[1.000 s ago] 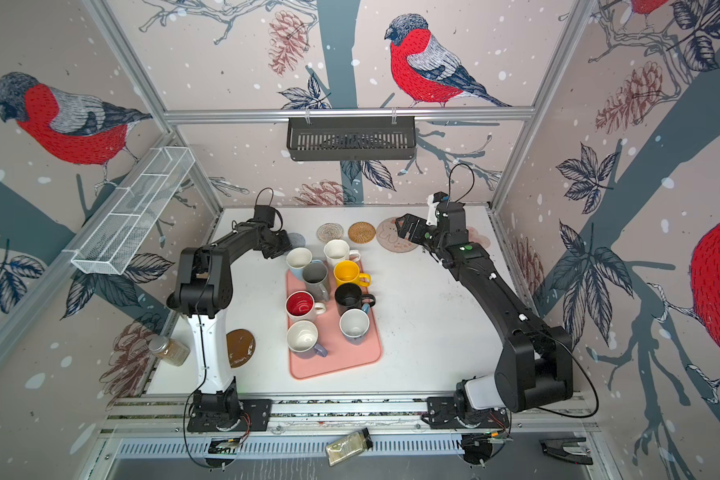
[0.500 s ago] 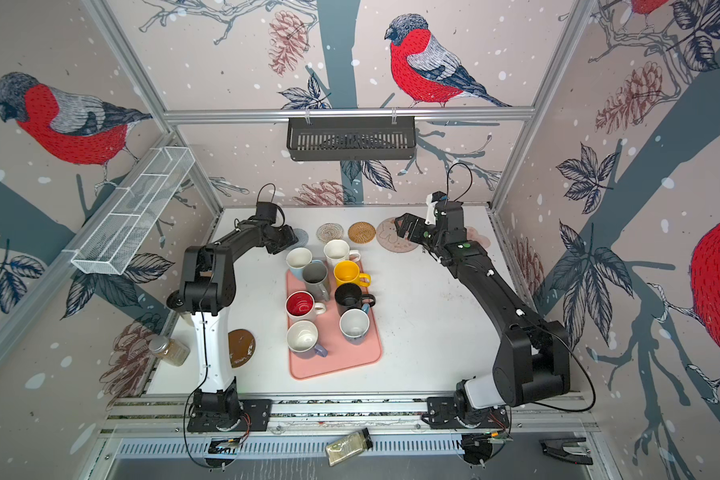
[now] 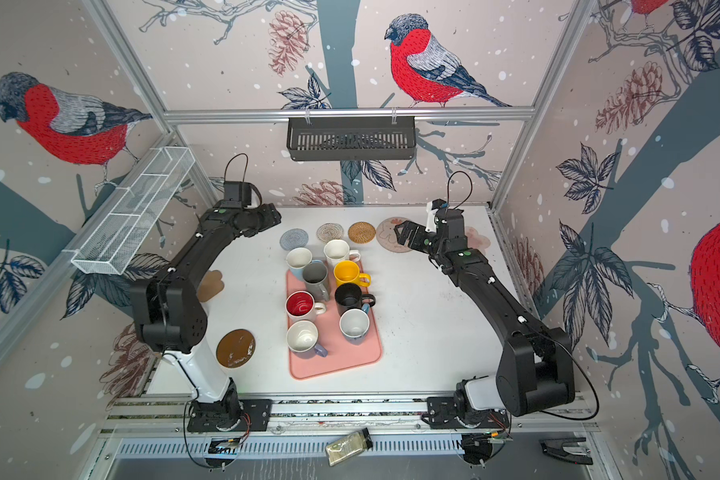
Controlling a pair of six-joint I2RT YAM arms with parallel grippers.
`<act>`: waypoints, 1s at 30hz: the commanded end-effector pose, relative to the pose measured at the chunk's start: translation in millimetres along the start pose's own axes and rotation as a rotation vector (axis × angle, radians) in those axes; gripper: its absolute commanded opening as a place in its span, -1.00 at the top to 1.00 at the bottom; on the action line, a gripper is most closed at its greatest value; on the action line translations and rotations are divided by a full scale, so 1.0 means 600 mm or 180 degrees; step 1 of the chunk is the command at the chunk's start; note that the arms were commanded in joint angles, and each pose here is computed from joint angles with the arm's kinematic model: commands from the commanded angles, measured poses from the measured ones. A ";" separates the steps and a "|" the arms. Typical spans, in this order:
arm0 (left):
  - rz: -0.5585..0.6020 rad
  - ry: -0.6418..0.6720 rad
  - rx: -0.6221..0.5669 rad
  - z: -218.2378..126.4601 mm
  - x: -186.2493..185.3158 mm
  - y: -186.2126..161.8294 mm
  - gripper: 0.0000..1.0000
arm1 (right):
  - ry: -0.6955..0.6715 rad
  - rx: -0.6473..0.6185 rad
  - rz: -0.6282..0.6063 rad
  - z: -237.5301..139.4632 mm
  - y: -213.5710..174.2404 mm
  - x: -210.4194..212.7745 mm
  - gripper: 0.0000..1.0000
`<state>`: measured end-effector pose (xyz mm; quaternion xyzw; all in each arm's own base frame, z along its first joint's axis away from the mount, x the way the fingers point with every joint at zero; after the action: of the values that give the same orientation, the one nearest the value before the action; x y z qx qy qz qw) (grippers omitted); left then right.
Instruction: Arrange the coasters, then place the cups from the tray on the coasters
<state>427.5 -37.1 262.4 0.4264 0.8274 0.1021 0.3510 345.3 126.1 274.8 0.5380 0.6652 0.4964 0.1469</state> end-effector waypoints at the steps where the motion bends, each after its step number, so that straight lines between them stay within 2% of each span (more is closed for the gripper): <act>1: 0.0169 0.0332 0.0081 -0.051 0.045 -0.041 -0.26 | 0.0129 -0.0103 -0.0046 -0.003 -0.006 0.016 -0.98; 3: 0.0202 0.0459 0.0166 -0.079 0.070 -0.072 -0.19 | 0.0171 -0.0125 -0.0037 -0.003 -0.024 0.020 -0.98; 7: 0.0141 0.0564 0.0372 -0.125 0.127 -0.146 -0.19 | 0.0286 -0.0121 0.0036 0.002 -0.062 0.023 -0.98; 14: -0.0462 0.0779 0.0138 -0.158 0.218 -0.235 -0.28 | 0.0478 -0.0024 0.0078 0.017 -0.100 0.032 -0.99; 16: -0.0613 0.0830 0.0081 -0.164 0.230 -0.246 -0.40 | 0.0495 -0.0001 0.0045 0.018 -0.104 0.035 -0.99; 17: -0.0641 0.0844 0.0080 -0.166 0.235 -0.251 -0.51 | 0.0487 0.0004 0.0035 0.017 -0.105 0.034 -0.99; 19: -0.0624 0.0878 0.0143 -0.169 0.240 -0.259 -0.86 | 0.0465 0.0028 0.0023 0.016 -0.108 0.033 -0.99; 20: -0.0591 0.0881 0.0185 -0.171 0.237 -0.261 -0.93 | 0.0465 0.0029 0.0029 0.015 -0.109 0.032 -0.99; 23: -0.0479 0.0956 0.0382 -0.173 0.232 -0.261 -0.93 | 0.0490 0.0022 0.0048 0.012 -0.115 0.033 -0.99; 25: -0.0390 0.1163 0.0566 -0.169 0.241 -0.268 -0.93 | 0.0476 0.0024 0.0055 0.011 -0.119 0.030 -0.99; 27: -0.0402 0.1438 0.0697 -0.167 0.253 -0.274 -0.92 | 0.0459 0.0004 0.0071 0.009 -0.122 0.027 -0.99; 30: -0.0617 0.1550 0.0709 -0.159 0.264 -0.284 -0.90 | 0.0464 -0.0085 0.0108 0.002 -0.119 0.022 -1.00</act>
<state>206.7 -9.8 182.2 0.3669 0.9161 0.0796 0.1405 298.3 144.8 211.4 0.5186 0.6713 0.5223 0.0872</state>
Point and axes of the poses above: each gripper's point midway between its finger pads, its own z axis out along the fingers, its own x axis along the line the jaws close on, y = z × x, the point moved 8 cm from there along -z, back along the fingers, and after that the axes turned 15 degrees about -z, right-handed, at the moved point
